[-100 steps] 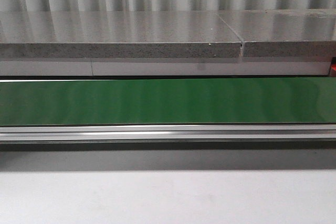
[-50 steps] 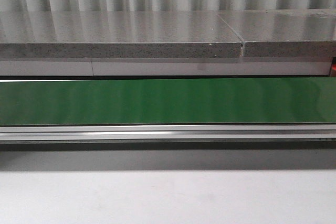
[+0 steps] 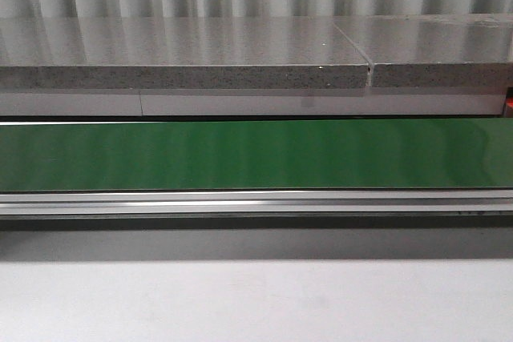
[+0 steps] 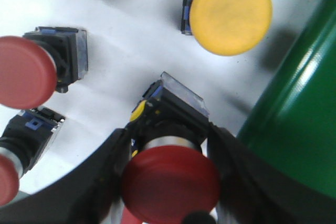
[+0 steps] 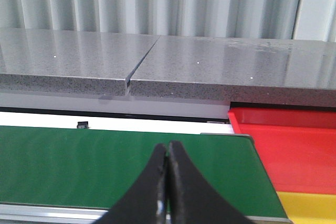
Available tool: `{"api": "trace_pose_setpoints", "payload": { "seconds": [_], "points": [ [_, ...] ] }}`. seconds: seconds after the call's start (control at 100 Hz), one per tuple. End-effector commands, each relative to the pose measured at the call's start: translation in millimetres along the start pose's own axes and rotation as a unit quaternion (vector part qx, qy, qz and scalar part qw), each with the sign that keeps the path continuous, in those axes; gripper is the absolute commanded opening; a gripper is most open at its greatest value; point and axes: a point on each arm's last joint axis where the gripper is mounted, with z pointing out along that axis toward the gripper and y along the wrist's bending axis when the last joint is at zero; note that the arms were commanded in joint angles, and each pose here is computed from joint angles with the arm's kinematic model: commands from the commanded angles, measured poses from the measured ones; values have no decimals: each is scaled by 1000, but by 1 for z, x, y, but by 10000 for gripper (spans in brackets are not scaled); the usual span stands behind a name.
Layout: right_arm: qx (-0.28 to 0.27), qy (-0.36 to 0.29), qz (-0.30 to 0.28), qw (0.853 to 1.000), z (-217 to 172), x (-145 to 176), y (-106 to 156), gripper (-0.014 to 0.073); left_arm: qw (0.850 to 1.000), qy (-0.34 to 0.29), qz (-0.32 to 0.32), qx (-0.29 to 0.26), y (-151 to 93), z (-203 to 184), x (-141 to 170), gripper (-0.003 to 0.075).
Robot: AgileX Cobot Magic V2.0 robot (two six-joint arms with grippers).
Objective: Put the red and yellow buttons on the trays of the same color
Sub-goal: 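Grasp a red push button with the left gripper, then set the red button on the green belt and open the left gripper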
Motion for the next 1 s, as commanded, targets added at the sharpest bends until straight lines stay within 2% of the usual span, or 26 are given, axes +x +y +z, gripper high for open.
{"api": "trace_pose_setpoints", "payload": {
  "seconds": [0.0, 0.21, 0.45, 0.7, 0.99],
  "points": [
    [-1, -51, -8, 999, -2, -10, 0, -67, 999, -48, 14, 4, -2, -38, 6, 221],
    [-1, -51, -8, 999, -2, -10, 0, -67, 998, -57, 38, 6, -11, -71, 5, 221],
    [-1, -51, -8, 999, -2, -10, 0, -67, 991, -82, 107, 21, -56, -93, 3, 221],
    [-1, -51, -8, 999, -2, -10, 0, -67, 985, -62, 160, 22, -88, -78, 5, 221],
    [-1, -51, -8, 999, -2, -10, 0, -67, 986, -28, 162, 18, -92, -55, -3, 222]
  ]
}}
